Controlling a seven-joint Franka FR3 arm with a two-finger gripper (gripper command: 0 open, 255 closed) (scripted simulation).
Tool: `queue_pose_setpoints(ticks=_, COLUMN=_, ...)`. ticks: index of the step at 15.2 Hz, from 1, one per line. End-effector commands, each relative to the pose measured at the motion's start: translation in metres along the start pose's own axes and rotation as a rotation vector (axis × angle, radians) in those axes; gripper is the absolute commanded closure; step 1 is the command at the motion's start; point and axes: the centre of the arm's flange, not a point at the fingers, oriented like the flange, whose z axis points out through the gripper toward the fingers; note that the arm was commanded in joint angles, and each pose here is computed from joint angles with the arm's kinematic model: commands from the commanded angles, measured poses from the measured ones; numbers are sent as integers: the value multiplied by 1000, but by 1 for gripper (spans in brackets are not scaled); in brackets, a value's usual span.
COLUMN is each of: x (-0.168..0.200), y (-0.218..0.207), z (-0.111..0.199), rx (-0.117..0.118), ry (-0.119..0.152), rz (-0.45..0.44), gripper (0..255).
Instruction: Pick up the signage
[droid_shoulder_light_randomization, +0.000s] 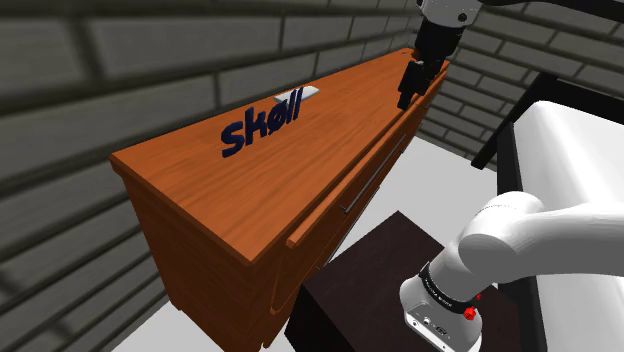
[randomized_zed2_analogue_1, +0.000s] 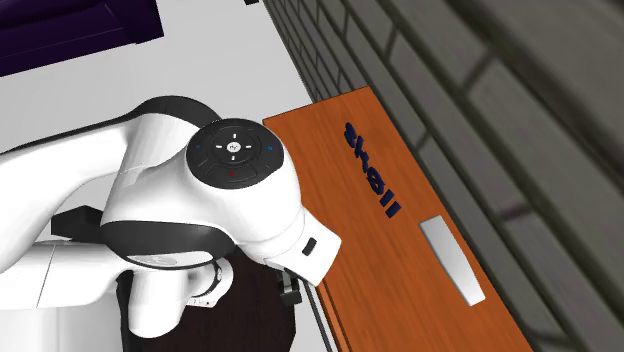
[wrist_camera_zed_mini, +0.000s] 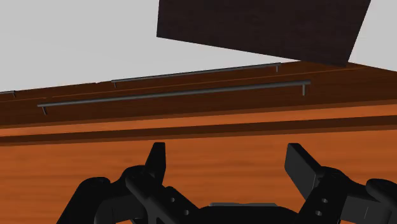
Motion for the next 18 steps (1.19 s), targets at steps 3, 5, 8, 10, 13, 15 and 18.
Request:
queue_pose_setpoints(ticks=3, x=13, y=-20, z=3, rx=10, ry=18, rz=16, gripper=0)
queue_pose_setpoints(ticks=5, x=26, y=-39, z=5, rx=20, ry=37, rz=33, gripper=0)
queue_pose_setpoints(ticks=8, x=47, y=-67, z=7, rx=34, ry=64, rz=57, gripper=0)
queue_pose_setpoints(ticks=10, x=61, y=-86, z=8, rx=44, ry=82, rz=73, gripper=0)
queue_pose_setpoints(ticks=13, x=83, y=-114, z=9, rx=59, ry=110, rz=98, gripper=0)
queue_pose_setpoints(ticks=15, x=98, y=-132, z=8, rx=69, ry=128, rz=114, gripper=0)
queue_pose_setpoints(ticks=18, x=121, y=-159, z=7, rx=83, ry=155, rz=139, gripper=0)
